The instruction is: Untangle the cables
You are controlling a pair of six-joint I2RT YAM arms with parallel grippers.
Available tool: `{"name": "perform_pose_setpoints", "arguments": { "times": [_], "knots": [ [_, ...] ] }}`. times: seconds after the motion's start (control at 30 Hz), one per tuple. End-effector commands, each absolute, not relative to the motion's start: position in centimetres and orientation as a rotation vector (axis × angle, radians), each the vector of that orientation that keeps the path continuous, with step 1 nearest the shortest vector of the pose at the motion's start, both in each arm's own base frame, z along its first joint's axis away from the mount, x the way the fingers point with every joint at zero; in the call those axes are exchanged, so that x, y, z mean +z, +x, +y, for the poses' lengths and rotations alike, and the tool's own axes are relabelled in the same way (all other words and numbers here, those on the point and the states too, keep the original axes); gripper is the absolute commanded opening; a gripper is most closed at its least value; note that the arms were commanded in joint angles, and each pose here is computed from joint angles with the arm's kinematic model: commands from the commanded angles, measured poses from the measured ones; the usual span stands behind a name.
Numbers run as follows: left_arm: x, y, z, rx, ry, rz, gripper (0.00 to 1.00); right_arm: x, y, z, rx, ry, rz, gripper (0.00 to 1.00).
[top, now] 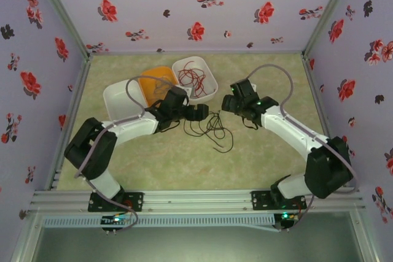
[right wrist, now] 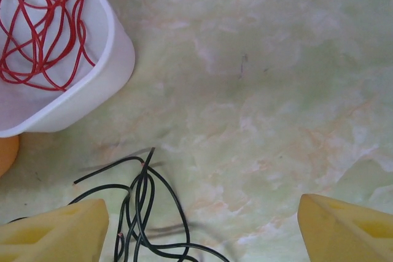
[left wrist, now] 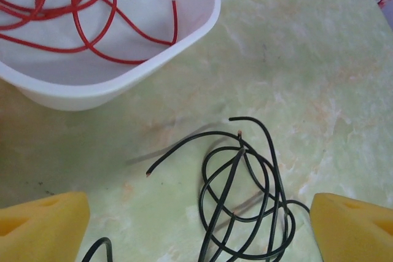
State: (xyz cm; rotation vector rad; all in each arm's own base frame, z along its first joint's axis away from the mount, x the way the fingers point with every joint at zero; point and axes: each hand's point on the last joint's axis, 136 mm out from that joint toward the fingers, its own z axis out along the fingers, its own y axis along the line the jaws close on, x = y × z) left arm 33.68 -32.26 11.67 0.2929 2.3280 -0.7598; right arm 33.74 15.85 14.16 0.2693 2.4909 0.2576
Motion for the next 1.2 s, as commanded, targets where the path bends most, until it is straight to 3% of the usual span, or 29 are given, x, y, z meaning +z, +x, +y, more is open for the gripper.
{"name": "perform_pose_setpoints", "arguments": {
  "times": [0.0, 0.37, 0.67, 0.9, 1.17],
  "knots": [
    [12.3, 34.3, -33.6, -0.817, 0.276, 2.321, 0.89, 13.1, 33.8, 16.7, 0.333, 0.334, 2.528, 0.81],
    [9.6, 34.6, -34.6, -0.826, 0.254, 2.414, 0.58, 10.0, 33.6, 18.6, 0.435, 0.372, 2.609, 0.73],
    [8.7, 33.4, -34.6, -0.844, 0.307, 2.452, 0.62, 7.2, 33.2, 19.9, 0.509, 0.394, 2.67, 0.64],
    [7.2, 32.4, -34.8, -0.815, 0.351, 2.5, 0.63, 5.6, 32.8, 20.3, 0.547, 0.417, 2.689, 0.64],
    [6.3, 32.1, -35.3, -0.802, 0.365, 2.531, 0.35, 3.8, 32.5, 21.5, 0.595, 0.406, 2.734, 0.63]
  ]
}}
